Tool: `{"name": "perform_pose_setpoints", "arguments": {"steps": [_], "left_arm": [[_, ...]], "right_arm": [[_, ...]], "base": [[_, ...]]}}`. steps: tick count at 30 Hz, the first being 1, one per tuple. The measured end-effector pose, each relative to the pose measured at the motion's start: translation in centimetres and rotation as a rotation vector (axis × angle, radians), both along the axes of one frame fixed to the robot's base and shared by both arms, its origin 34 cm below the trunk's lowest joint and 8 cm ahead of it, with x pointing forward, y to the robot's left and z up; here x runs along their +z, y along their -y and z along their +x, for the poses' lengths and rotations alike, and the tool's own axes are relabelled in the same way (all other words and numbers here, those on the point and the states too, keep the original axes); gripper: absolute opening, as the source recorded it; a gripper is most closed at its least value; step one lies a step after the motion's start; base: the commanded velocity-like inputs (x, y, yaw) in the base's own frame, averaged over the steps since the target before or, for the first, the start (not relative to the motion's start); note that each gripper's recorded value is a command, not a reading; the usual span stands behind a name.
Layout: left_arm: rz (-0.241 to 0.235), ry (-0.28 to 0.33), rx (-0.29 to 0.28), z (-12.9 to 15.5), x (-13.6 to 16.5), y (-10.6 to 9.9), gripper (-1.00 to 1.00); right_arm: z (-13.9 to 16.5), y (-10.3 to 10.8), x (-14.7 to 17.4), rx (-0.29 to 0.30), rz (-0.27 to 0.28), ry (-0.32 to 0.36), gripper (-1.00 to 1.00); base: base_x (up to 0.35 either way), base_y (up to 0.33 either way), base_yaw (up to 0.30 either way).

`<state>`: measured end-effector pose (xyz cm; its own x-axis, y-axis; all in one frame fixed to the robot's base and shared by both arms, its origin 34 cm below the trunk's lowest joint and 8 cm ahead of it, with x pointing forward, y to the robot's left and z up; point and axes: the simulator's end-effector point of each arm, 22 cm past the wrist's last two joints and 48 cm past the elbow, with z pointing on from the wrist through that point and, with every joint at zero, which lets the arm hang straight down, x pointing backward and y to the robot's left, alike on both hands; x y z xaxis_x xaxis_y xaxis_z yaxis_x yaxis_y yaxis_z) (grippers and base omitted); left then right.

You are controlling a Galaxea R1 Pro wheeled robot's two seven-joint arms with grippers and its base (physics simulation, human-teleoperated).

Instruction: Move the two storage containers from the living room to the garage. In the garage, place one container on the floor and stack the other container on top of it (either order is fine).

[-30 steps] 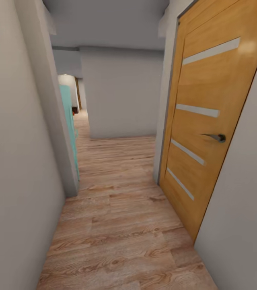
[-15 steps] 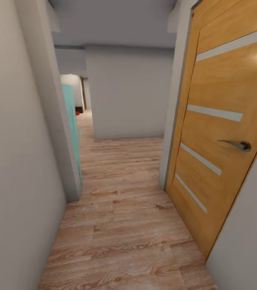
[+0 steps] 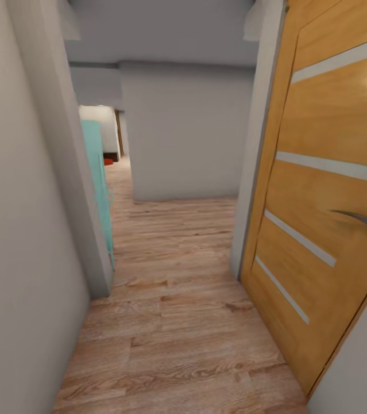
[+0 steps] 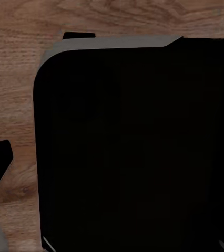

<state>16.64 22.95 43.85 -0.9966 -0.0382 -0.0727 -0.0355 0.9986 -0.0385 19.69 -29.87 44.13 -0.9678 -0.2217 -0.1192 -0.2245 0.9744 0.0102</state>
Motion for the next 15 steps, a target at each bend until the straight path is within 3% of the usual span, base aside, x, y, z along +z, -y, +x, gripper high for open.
{"name": "perform_pose_setpoints", "arguments": {"steps": [5,15], "left_arm": [[0.0,-0.003,0.0,-0.11,-0.01,0.0,1.0],[0.0,-0.003,0.0,-0.13,-0.01,0.0,1.0]], "right_arm": [[-0.07,0.13,0.0,0.0,-0.001,-0.001,1.0],[-0.11,0.1,-0.01,-0.003,-0.001,-0.002,1.0]], "base": [[0.316,0.0,0.108],[0.316,0.0,0.004]]}}
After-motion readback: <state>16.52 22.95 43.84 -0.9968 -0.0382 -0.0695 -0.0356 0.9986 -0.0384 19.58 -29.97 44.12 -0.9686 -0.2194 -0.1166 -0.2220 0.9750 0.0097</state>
